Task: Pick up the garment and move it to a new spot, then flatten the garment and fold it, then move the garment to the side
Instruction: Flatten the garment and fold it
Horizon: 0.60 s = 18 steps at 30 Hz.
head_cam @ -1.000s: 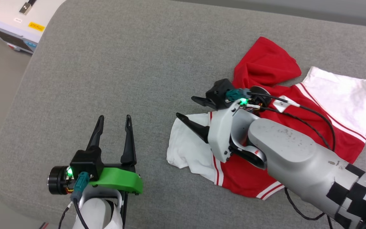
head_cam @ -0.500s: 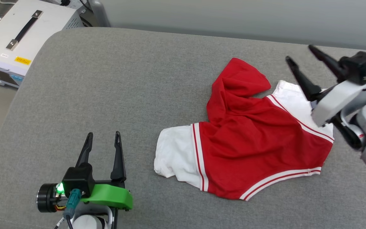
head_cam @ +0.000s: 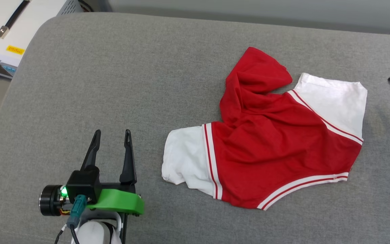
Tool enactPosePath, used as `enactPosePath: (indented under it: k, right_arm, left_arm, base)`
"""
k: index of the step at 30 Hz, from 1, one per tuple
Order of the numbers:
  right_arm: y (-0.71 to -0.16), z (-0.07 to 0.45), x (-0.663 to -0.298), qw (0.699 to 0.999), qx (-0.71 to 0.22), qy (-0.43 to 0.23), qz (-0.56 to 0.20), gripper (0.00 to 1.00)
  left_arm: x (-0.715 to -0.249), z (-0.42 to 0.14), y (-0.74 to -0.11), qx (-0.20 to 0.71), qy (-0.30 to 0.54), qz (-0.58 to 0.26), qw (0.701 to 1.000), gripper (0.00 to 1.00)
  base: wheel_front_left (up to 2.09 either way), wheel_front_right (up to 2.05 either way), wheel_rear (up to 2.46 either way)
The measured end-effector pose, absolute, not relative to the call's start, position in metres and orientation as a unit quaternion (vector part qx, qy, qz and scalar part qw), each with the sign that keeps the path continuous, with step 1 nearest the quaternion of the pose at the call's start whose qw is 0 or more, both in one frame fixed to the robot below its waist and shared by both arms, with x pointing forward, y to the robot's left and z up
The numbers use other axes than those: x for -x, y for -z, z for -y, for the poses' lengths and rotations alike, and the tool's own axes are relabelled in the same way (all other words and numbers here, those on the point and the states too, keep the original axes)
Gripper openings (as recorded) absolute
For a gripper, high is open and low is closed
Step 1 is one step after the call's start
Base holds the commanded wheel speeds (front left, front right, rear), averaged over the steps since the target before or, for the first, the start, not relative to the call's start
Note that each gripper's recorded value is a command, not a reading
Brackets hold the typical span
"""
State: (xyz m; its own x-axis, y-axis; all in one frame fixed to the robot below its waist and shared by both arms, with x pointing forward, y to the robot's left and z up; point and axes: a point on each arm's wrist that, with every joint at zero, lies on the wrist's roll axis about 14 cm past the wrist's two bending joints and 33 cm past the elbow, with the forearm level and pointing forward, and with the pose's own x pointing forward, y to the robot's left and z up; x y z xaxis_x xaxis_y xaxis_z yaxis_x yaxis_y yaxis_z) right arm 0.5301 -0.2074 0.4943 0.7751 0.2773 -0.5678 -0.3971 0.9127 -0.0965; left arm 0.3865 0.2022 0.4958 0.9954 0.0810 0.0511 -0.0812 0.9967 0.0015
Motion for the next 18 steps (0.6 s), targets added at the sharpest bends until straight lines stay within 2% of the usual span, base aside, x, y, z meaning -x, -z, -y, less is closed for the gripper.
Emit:
enactPosePath:
  k: [2, 6, 14, 18]
  right_arm:
    - [-0.472, 0.21, -0.522, 0.915, 0.099, -0.181, -0.346, 1.0]
    - [-0.443, 0.202, -0.519, 0.891, 0.048, -0.185, -0.411, 1.0]
    - [-0.402, 0.19, -0.545, 0.877, 0.044, -0.173, -0.447, 1.0]
    - [-0.367, 0.188, -0.541, 0.855, 0.069, -0.169, -0.486, 1.0]
  left_arm:
    - [-0.391, -0.201, -0.494, 0.0, -0.039, 0.023, 0.999, 1.0]
    - [-0.4, -0.2, -0.489, 0.003, -0.037, 0.019, 0.999, 1.0]
    - [-0.416, -0.2, -0.476, 0.003, -0.04, 0.004, 0.999, 1.0]
    - [-0.419, -0.205, -0.466, -0.001, -0.046, -0.009, 0.999, 1.0]
  base:
    - [0.0, 0.0, 0.0]
    - [0.0, 0.0, 0.0]
    - [0.0, 0.0, 0.0]
    - [0.0, 0.0, 0.0]
